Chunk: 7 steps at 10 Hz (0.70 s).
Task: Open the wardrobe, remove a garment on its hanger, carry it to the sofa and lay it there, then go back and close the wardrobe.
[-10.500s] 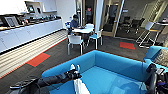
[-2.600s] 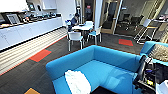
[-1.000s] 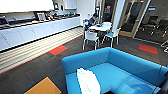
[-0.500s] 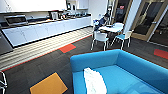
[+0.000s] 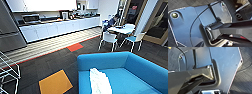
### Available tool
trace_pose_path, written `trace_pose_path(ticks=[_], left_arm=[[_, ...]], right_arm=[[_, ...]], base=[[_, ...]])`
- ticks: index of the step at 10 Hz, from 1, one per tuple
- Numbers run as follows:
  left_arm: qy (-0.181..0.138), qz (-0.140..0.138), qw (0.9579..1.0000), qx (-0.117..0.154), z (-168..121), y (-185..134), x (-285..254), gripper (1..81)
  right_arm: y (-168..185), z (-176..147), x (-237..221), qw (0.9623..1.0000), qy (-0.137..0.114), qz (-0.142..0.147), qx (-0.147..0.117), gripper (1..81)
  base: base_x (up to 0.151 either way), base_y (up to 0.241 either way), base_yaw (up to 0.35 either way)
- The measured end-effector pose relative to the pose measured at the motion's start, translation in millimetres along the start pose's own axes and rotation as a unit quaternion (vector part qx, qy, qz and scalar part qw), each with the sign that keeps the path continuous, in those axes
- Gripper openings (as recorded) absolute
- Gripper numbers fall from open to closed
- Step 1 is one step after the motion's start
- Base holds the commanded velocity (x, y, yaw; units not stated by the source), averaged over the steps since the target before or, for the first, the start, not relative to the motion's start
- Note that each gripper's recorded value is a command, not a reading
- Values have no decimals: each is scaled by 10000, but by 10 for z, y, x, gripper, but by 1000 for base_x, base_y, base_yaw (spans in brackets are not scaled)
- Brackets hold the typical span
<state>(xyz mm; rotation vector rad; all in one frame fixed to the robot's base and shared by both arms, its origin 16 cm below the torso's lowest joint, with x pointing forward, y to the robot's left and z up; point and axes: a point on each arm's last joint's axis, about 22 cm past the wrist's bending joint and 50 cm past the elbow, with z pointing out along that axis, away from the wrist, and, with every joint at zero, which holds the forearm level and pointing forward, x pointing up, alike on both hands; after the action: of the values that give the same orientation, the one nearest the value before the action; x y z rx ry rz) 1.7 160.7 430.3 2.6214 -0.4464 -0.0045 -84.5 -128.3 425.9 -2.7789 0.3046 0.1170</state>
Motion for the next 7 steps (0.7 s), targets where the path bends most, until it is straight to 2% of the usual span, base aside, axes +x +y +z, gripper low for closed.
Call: trace_pose_path(ticks=[7], left_arm=[[11, 40, 10000, -35, 30, 65, 26, 811]], right_arm=[[8, -2, -7, 10000, -19, -1, -6, 811]], base=[[0, 0, 226]])
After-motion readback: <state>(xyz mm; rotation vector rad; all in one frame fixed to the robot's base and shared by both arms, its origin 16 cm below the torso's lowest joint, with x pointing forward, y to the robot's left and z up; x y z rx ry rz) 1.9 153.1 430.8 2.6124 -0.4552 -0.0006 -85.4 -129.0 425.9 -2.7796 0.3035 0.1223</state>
